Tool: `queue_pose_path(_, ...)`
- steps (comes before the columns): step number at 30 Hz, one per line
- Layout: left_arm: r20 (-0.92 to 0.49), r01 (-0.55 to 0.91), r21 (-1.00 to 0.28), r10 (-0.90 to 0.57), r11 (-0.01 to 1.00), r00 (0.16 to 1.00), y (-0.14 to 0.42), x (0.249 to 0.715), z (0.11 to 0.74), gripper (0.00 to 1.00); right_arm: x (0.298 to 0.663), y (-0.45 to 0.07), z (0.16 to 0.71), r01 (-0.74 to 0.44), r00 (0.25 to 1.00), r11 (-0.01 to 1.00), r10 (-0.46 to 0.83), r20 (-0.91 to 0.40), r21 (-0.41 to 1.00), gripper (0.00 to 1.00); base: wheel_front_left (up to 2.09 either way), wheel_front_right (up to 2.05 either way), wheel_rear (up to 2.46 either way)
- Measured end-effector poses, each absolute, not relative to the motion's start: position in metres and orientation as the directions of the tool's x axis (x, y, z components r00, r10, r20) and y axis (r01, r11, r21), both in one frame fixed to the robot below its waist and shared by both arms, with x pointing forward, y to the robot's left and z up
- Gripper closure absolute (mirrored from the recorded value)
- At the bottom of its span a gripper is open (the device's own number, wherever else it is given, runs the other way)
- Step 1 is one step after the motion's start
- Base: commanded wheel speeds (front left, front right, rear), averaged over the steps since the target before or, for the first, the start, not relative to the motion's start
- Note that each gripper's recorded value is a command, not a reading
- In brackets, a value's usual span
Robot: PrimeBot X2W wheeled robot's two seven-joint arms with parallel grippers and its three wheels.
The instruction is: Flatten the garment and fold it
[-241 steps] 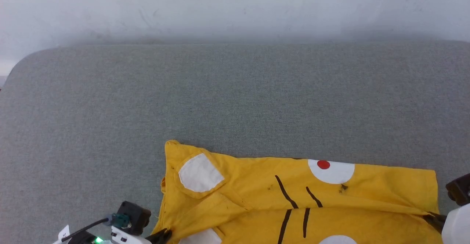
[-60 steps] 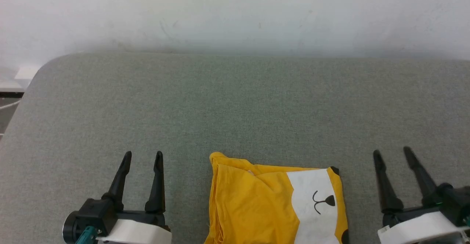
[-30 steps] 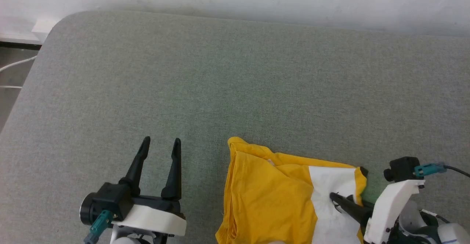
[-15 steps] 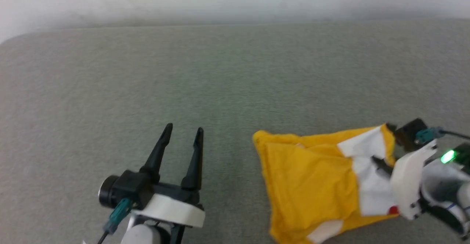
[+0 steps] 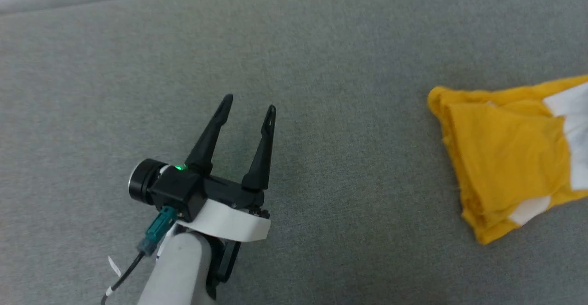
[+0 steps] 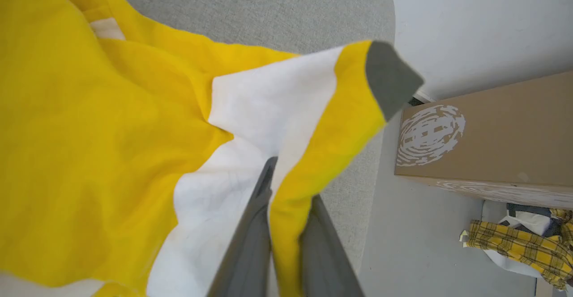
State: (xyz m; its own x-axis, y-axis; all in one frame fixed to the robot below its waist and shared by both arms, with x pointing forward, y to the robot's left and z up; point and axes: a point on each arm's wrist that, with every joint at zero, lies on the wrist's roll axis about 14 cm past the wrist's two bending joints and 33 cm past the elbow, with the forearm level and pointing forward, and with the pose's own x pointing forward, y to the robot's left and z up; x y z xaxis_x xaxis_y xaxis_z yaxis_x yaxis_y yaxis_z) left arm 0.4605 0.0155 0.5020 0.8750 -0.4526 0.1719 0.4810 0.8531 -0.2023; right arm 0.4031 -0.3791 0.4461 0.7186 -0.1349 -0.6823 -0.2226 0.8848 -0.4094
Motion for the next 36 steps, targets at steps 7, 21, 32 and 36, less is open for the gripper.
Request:
queue_pose_path(7, 0.137, 0.514, -0.226, -0.495, 0.828, 0.858, -0.001, 0.477, 0.471, 0.0, 0.397, -0.44, 0.424, -0.161, 0.657, 0.852, -0.284, -0.699, -0.498, 1.0, 0.0, 0.0, 0.0)
queue_pose_path(21, 0.085, 0.483, -0.251, -0.478, 0.839, 0.874, 0.007, 0.492, 0.437, 0.0, 0.41, -0.492, 0.406, -0.087, 0.647, 0.791, -0.418, -0.638, -0.606, 0.0, 0.0, 0.0, 0.0)
queue_pose_path(32, 0.083, 0.438, -0.257, -0.432, 0.862, 0.898, 0.027, 0.469, 0.459, 0.0, 0.426, -0.479, 0.461, 0.006, 0.785, 0.8, -0.375, -0.493, -0.6, 0.0, 0.0, 0.0, 0.0)
queue_pose_path(36, 0.099, 0.4, -0.25, -0.388, 0.882, 0.917, 0.04, 0.457, 0.477, 0.0, 0.439, -0.455, 0.5, 0.055, 0.882, 0.836, -0.298, -0.366, -0.546, 0.0, 0.0, 0.0, 0.0)
